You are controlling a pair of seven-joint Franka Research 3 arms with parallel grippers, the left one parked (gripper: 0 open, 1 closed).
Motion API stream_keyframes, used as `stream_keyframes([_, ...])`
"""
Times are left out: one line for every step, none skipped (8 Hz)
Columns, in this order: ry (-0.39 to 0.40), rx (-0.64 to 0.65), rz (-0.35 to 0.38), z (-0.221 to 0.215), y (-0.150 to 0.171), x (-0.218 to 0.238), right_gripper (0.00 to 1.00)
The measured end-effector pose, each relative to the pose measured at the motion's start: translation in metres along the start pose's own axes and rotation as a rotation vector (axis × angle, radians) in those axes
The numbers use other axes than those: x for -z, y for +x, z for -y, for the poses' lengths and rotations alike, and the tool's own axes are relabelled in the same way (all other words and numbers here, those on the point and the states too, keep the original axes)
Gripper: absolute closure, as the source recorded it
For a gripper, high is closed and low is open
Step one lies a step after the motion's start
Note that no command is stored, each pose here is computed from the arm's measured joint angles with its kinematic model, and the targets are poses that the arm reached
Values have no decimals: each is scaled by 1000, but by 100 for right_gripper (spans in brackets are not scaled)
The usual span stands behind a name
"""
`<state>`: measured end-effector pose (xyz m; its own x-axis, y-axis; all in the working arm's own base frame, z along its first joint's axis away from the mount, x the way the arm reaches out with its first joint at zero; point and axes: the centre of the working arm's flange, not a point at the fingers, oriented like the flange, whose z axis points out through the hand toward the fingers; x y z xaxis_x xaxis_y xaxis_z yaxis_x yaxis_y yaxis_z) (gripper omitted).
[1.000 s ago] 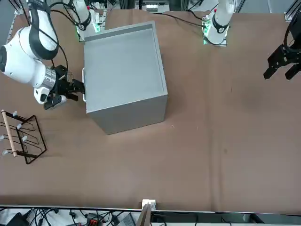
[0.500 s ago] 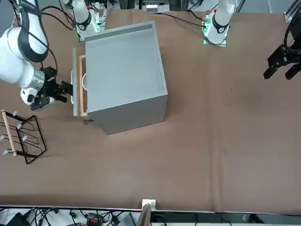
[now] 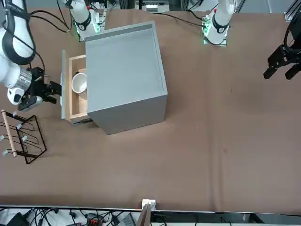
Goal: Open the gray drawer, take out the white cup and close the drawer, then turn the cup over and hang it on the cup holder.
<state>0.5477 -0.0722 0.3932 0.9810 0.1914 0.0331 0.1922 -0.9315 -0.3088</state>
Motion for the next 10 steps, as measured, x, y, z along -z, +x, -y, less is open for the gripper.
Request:
stream_keyframes([-16,1,2,-6,0,5,0])
stream_keyframes([-25,1,5,-12,0,8,0])
stream_keyframes([-37,4,9,-17,0,12,0])
stream_keyframes([-58,14,13,-20,0,16,0])
stream_keyframes([-82,27,19,-25,-1,20,0])
stream_keyframes([-97,36,20,-32,-3,25,0])
stream_keyframes([-103,37,19,-38,-4,29,0])
stream_keyframes([-102,40,24,-39,-3,37,0])
stream_keyframes([-98,49,27,-35,1,50,0])
stream_keyframes([-94,59,25,-29,7,71,0])
